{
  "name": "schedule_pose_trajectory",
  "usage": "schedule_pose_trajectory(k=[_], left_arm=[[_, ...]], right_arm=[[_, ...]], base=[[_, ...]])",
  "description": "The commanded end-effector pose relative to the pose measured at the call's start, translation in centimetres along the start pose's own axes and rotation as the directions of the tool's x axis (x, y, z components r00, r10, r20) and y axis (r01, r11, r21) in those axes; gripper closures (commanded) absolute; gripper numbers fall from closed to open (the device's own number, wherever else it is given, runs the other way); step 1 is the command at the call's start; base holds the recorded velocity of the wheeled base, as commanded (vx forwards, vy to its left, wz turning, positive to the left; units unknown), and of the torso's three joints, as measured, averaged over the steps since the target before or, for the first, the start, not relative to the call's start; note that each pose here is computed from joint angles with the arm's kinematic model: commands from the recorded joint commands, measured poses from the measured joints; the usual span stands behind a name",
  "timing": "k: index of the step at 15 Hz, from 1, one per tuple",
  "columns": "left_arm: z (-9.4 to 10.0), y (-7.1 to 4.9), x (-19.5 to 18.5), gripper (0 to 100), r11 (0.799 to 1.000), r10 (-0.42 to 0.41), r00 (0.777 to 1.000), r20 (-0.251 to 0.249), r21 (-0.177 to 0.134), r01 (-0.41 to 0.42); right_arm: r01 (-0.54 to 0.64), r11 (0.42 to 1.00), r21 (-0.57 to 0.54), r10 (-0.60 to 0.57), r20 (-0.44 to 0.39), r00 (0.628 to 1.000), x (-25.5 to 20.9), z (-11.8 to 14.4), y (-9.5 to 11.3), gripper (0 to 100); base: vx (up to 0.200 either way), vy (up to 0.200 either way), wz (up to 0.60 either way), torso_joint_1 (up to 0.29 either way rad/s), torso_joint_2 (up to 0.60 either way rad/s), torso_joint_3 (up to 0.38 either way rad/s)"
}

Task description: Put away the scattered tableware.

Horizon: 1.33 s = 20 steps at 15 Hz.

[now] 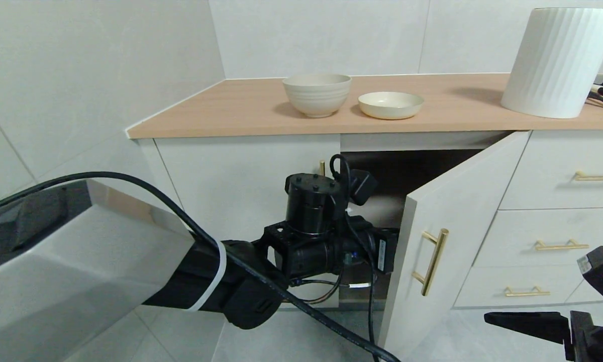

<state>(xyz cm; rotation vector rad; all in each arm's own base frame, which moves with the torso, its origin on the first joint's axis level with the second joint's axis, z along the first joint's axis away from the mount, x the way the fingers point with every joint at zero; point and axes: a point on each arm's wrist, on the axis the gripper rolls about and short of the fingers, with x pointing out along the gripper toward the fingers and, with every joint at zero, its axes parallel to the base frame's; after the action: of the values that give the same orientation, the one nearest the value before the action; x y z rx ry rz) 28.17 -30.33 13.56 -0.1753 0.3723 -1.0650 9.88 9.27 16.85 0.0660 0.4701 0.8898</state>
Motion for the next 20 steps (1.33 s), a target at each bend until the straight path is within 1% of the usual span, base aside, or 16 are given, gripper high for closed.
schedule_pose_trajectory(k=[1, 3, 5, 6, 7, 8, 9, 10, 11, 12, 14, 15, 16, 17, 18, 20], left_arm=[[0.2, 0.1, 0.6, 100, 0.999, 0.033, 0.999, 0.011, 0.002, -0.033], [0.2, -0.7, 1.2, 100, 0.997, 0.080, 0.996, 0.032, 0.008, -0.080], [0.1, -2.3, 1.3, 100, 0.996, 0.089, 0.995, 0.043, 0.017, -0.090], [0.2, -4.4, 1.1, 100, 0.998, 0.050, 0.998, 0.049, 0.032, -0.051], [0.4, -6.8, 0.2, 100, 0.999, -0.042, 0.999, 0.035, 0.029, 0.041], [0.6, -8.6, -1.4, 100, 0.983, -0.184, 0.983, 0.002, -0.014, 0.184], [1.1, -9.5, -3.3, 100, 0.942, -0.330, 0.943, -0.029, -0.078, 0.327], [1.5, -9.3, -4.0, 100, 0.925, -0.374, 0.927, -0.035, -0.094, 0.369], [1.8, -8.1, -4.0, 100, 0.945, -0.316, 0.949, -0.014, -0.089, 0.313], [1.9, -7.5, -3.9, 100, 0.959, -0.273, 0.962, -0.004, -0.084, 0.271], [1.8, -6.0, -3.8, 100, 0.977, -0.202, 0.979, 0.005, -0.065, 0.202], [1.8, -5.8, -3.8, 100, 0.980, -0.187, 0.982, 0.007, -0.061, 0.187], [1.8, -5.1, -3.9, 100, 0.989, -0.139, 0.990, 0.015, -0.049, 0.139], [1.8, -4.2, -4.3, 100, 0.997, -0.066, 0.997, 0.027, -0.034, 0.067], [1.8, -3.6, -4.8, 100, 0.999, -0.031, 0.999, 0.030, -0.025, 0.031], [2.2, -3.2, -6.2, 100, 1.000, 0.008, 0.999, 0.048, -0.019, -0.007]], right_arm=[[-0.015, 1.000, -0.006, 0.015, -0.004, 1.000, 0.0, -0.1, 0.2, 0], [-0.019, 1.000, -0.007, 0.019, -0.005, 1.000, 0.0, -0.1, 0.3, 0], [-0.026, 1.000, -0.011, 0.026, 0.000, 1.000, -0.1, -0.1, 0.4, 0], [-0.064, 0.998, -0.029, 0.065, 0.011, 0.998, -0.7, -0.3, 0.9, 0], [-0.121, 0.992, -0.045, 0.122, 0.017, 0.992, -1.4, -0.7, 1.4, 0], [-0.174, 0.983, -0.055, 0.176, 0.031, 0.984, -2.1, -0.8, 1.6, 0], [-0.226, 0.972, -0.064, 0.228, 0.036, 0.973, -2.6, -0.8, 1.8, 0], [-0.234, 0.970, -0.061, 0.235, 0.018, 0.972, -2.7, -1.0, 1.8, 0], [-0.232, 0.971, -0.064, 0.233, 0.008, 0.972, -2.8, -1.1, 1.8, 0], [-0.234, 0.970, -0.070, 0.235, 0.003, 0.972, -2.7, -1.2, 1.8, 0], [-0.227, 0.971, -0.068, 0.228, -0.001, 0.974, -2.5, -1.0, 1.8, 0], [-0.224, 0.972, -0.067, 0.225, 0.000, 0.974, -2.5, -1.0, 1.8, 0], [-0.214, 0.975, -0.062, 0.214, -0.002, 0.977, -2.2, -0.7, 1.7, 0], [-0.165, 0.985, -0.056, 0.165, -0.001, 0.986, -1.8, -0.5, 1.5, 0], [-0.142, 0.988, -0.055, 0.143, 0.003, 0.990, -1.7, -0.4, 1.5, 0], [-0.136, 0.989, -0.056, 0.136, 0.001, 0.991, -1.5, -0.3, 1.5, 0]], base=[[0.000, 0.000, 0.00, 0.000, 0.00, 0.000], [0.000, 0.000, 0.00, 0.000, 0.00, 0.000], [0.000, 0.000, 0.00, 0.000, 0.00, 0.000], [0.000, 0.000, 0.00, 0.000, 0.00, 0.000], [0.000, 0.000, 0.00, 0.000, 0.00, 0.000], [0.000, 0.000, 0.00, 0.000, 0.00, 0.000], [0.000, 0.000, 0.00, 0.000, 0.00, 0.000], [0.000, 0.000, 0.00, 0.000, 0.00, 0.000], [0.000, 0.000, 0.00, 0.000, 0.00, 0.000], [0.000, 0.000, 0.00, 0.000, 0.00, 0.000], [0.000, 0.000, 0.00, 0.000, 0.00, 0.000], [0.000, 0.000, 0.00, 0.000, 0.00, 0.000], [0.000, 0.000, 0.00, 0.000, 0.00, 0.000], [0.000, 0.000, 0.00, 0.000, 0.00, 0.000], [0.000, 0.000, 0.00, 0.000, 0.00, 0.000], [0.000, 0.000, 0.00, 0.000, 0.00, 0.000]])
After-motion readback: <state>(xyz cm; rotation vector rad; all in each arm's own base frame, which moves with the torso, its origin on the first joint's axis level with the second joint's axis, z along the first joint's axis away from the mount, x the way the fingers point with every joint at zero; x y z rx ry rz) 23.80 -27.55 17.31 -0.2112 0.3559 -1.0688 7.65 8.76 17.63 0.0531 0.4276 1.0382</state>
